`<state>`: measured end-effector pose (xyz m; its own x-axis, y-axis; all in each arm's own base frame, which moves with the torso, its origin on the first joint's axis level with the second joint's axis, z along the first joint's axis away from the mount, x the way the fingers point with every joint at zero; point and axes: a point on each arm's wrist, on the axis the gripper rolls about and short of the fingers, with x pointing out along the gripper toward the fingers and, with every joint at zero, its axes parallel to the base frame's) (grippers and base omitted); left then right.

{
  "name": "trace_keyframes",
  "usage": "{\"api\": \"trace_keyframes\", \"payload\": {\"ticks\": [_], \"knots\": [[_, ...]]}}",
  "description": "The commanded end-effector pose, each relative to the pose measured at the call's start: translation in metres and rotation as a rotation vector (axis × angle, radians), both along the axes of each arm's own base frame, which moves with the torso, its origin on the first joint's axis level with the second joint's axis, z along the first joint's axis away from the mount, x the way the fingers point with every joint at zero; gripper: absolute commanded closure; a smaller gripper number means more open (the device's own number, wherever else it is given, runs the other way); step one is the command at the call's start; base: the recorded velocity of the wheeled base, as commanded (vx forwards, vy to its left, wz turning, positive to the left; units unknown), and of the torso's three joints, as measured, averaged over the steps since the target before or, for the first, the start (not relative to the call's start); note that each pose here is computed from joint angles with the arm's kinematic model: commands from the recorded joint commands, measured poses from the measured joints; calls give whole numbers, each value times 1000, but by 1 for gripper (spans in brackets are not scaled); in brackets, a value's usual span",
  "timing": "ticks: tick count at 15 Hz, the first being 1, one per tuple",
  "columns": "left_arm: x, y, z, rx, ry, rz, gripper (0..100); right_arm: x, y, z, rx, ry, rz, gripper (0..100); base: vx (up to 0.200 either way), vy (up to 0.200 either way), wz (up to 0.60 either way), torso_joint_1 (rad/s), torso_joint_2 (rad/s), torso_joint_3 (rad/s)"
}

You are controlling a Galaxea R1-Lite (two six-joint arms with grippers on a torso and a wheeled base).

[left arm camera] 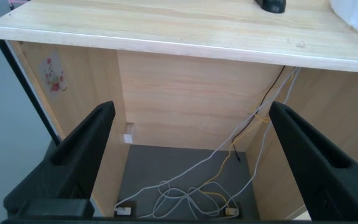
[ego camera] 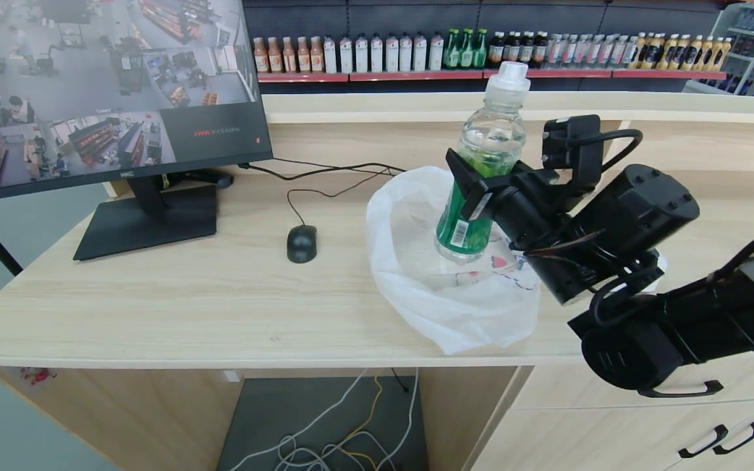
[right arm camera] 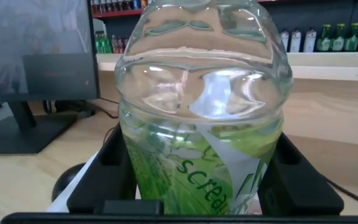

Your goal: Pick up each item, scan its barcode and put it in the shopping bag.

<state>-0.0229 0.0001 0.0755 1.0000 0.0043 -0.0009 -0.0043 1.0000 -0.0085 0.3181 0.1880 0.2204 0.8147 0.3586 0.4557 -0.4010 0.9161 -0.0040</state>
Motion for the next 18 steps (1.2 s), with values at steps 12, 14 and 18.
{"api": "trace_keyframes", "payload": {"ticks": [12, 14, 18], "knots": [[0, 0, 0, -1, -1, 2, 0, 68, 33, -21, -18, 85, -5, 100, 0, 0, 0, 0, 0, 0], [0, 0, 0, -1, 1, 2, 0, 71, 35, -27, -25, 95, -2, 100, 0, 0, 0, 0, 0, 0], [0, 0, 0, -2, -1, 0, 0, 74, 35, -34, -33, 108, -12, 100, 0, 0, 0, 0, 0, 0]]}}
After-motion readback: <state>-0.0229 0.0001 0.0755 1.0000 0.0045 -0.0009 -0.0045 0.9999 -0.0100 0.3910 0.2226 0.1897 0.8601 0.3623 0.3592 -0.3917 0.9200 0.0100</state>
